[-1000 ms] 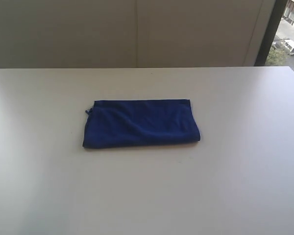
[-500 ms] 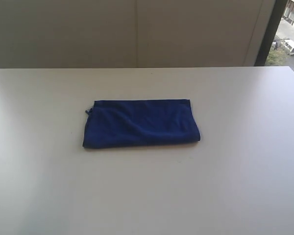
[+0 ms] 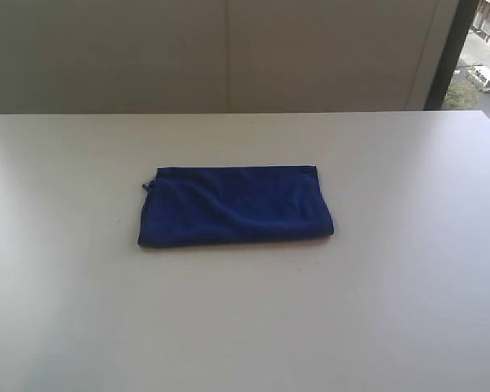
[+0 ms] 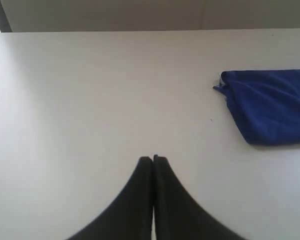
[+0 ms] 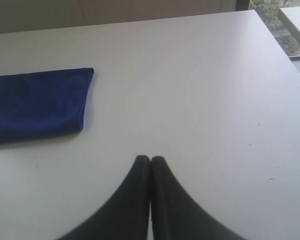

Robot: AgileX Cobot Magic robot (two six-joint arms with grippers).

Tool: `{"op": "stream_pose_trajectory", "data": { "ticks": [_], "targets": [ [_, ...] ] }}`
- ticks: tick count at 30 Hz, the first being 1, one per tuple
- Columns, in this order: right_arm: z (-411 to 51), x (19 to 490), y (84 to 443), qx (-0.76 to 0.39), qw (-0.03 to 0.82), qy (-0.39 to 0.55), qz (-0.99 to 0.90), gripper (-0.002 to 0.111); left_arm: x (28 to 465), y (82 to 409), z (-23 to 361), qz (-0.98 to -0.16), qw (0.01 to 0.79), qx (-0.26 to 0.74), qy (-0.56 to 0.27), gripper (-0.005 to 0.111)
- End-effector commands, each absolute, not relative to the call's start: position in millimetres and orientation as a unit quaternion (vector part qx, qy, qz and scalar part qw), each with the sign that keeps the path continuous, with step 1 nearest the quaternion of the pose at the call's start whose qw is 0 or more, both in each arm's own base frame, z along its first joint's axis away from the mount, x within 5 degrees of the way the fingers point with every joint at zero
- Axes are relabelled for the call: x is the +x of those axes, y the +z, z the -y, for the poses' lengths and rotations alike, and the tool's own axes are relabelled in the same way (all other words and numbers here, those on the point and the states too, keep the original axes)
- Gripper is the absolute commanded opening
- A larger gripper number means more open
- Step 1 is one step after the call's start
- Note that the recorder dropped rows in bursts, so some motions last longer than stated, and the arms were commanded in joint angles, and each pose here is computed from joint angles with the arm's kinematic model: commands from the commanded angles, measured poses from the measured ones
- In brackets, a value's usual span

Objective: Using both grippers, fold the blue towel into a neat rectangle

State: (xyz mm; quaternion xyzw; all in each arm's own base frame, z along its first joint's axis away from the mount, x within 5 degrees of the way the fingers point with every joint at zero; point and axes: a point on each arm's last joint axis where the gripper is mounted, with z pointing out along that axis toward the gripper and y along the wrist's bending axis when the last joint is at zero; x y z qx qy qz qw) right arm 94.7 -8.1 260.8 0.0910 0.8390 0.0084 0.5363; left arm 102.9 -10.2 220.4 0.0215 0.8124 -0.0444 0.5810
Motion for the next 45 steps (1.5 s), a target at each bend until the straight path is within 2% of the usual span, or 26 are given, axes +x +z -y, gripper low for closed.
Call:
{"op": "stream_pose_trajectory", "data": {
  "ticks": [1,4,6,18,23,27,36,45],
  "targets": [
    [9,94,261,0.092,0.541,0.007,-0.836,0.0,89,195,10,-0.817,0.574,0.018,-0.05,0.0],
    [9,94,261,0.092,0.541,0.007,-0.836,0.0,81,178,8,-0.812,0.582,0.014,-0.045,0.0],
    [9,94,261,0.092,0.541,0.007,-0.836,0.0,80,179,7,-0.801,0.597,0.013,-0.044,0.0],
    [9,94,261,0.092,0.541,0.007,-0.836,0.0,59,165,14,-0.839,0.537,0.068,-0.062,0.0],
    [9,94,261,0.092,0.541,0.007,-0.836,0.0,51,169,14,-0.81,0.579,0.072,-0.065,0.0],
    [8,94,261,0.092,0.542,0.007,-0.835,0.0,52,170,12,-0.808,0.582,0.077,-0.045,0.0],
    [8,94,261,0.092,0.542,0.007,-0.835,0.0,52,168,3,-0.816,0.578,-0.002,-0.012,0.0],
    [8,94,261,0.092,0.542,0.007,-0.835,0.0,52,168,-1,-0.816,0.577,-0.031,-0.001,0.0]
  ]
}}
